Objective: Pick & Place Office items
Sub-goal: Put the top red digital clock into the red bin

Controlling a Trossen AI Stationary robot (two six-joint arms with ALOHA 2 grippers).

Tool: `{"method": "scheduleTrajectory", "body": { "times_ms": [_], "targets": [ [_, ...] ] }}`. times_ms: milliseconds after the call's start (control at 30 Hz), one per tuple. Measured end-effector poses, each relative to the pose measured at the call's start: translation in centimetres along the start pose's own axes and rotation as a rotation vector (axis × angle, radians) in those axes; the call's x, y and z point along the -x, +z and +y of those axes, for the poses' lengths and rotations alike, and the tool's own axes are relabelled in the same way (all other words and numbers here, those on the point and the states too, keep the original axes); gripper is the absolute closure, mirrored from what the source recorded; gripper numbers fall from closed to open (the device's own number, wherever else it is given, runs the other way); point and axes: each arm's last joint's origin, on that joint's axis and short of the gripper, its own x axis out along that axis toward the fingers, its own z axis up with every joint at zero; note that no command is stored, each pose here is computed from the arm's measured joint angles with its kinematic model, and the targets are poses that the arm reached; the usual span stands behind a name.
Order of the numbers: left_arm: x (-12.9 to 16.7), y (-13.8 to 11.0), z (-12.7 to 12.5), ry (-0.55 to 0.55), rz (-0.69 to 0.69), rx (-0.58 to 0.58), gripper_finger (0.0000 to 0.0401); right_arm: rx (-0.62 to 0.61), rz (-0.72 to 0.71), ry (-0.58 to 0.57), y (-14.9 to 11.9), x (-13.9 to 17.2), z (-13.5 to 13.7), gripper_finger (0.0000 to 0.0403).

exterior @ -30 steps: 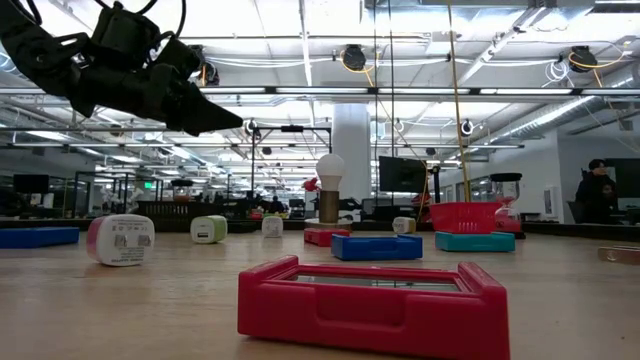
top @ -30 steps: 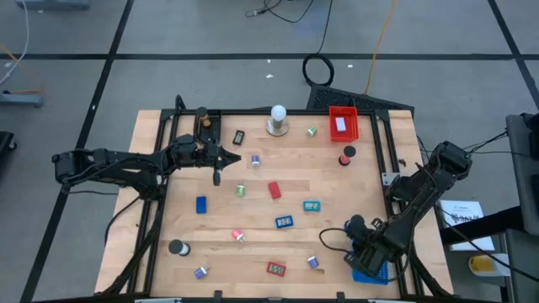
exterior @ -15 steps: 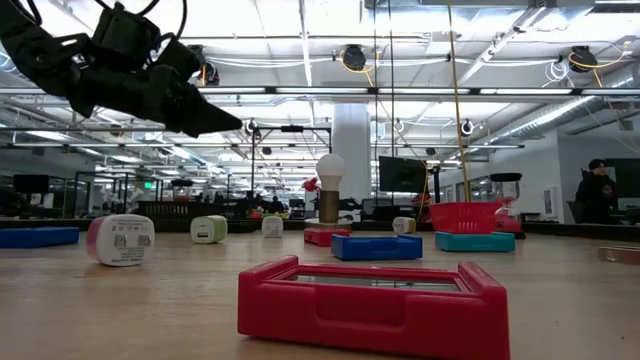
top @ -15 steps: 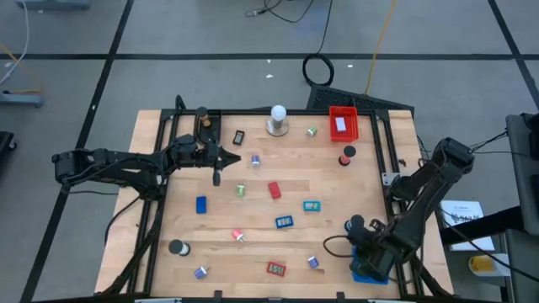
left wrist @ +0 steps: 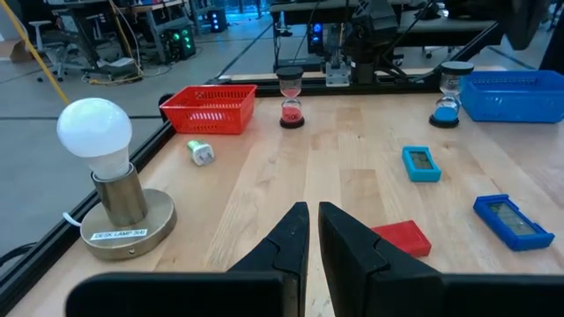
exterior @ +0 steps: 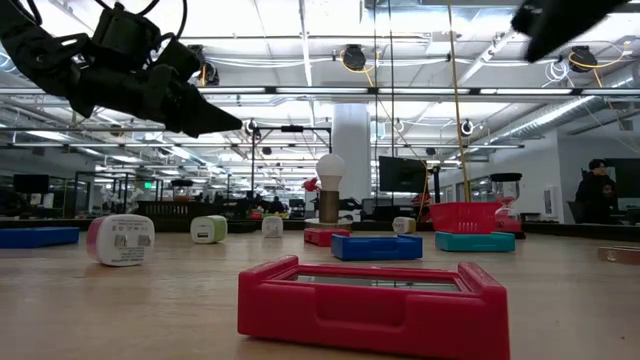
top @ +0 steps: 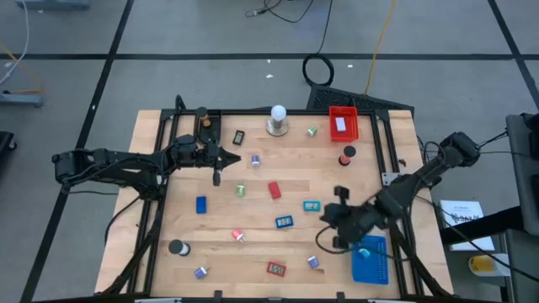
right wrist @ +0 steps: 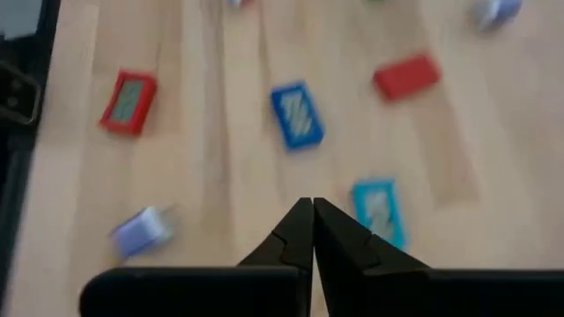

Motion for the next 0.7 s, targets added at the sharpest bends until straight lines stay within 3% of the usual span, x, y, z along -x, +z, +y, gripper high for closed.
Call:
{"method": "scheduleTrajectory", "body": {
  "times_ms": [200,367,700],
  "targets": [
    [0.0,0.0,0.0,0.000,0.000,0.000,0.0364,0.097,-0.096,-0.020,0.7,-2.4,-3.2,0.0399],
    [0.0,0.0,0.0,0.000,0.000,0.000,0.0364,0.055,-0.162,-0.021,1.1,-4.0,-5.1,0.0399],
    [0.0,0.0,0.0,0.000,0.000,0.000,0.0364,0.076,-0.216,-0.045,1.6,-6.1,-5.8,0.0398]
  ]
}}
